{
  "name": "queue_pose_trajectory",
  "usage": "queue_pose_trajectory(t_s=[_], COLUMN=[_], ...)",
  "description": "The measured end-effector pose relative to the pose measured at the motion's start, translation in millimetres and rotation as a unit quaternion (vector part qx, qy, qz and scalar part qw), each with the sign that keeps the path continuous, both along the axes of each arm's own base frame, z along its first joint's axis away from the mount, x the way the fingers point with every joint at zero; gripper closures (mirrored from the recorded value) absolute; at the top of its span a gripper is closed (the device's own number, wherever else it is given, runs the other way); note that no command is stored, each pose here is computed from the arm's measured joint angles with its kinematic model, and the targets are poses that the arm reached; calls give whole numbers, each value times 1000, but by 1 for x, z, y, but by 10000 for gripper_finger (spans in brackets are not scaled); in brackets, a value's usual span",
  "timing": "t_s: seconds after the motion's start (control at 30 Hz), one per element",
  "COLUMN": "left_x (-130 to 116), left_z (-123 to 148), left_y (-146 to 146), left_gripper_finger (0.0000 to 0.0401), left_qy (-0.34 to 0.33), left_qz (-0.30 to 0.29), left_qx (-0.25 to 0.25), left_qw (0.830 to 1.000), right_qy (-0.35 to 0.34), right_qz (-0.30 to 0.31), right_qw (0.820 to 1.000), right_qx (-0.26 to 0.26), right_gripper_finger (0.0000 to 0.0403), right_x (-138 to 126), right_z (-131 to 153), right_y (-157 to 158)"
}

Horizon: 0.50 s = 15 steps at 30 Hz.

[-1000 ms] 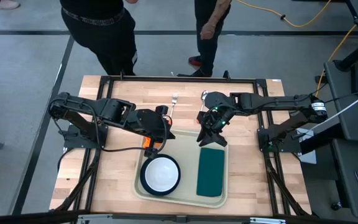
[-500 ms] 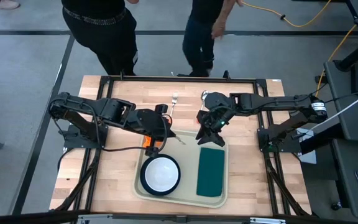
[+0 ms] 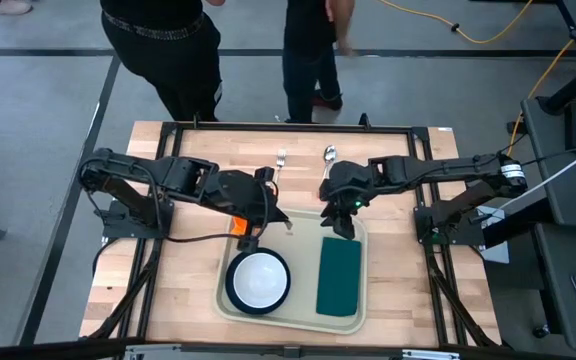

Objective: Set up tray
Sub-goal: Put the orange knife on the napkin

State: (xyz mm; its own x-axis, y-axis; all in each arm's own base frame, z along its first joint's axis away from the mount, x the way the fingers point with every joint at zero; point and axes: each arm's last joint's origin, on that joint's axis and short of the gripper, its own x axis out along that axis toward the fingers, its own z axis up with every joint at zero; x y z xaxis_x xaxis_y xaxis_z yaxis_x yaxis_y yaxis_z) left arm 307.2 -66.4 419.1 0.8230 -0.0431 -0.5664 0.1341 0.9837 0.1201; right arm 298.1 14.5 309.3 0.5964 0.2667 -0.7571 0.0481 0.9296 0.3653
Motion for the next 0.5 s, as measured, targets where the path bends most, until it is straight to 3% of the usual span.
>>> queue_pose_trajectory(t_s=[0.27,0.5], left_x=[19,33], left_z=[-11,-15], left_y=[0,-4], left_gripper_finger=[400,400], left_qy=[1,-15], left_qz=[-32,-65], left_qx=[-19,-51], left_qw=[999,996], right_qy=[-64,18], right_qz=[10,-4], right_qw=[998,1000], right_qx=[25,13], right_gripper_finger=[258,258], right_x=[9,-5], right_z=[9,-14], right_y=[21,45])
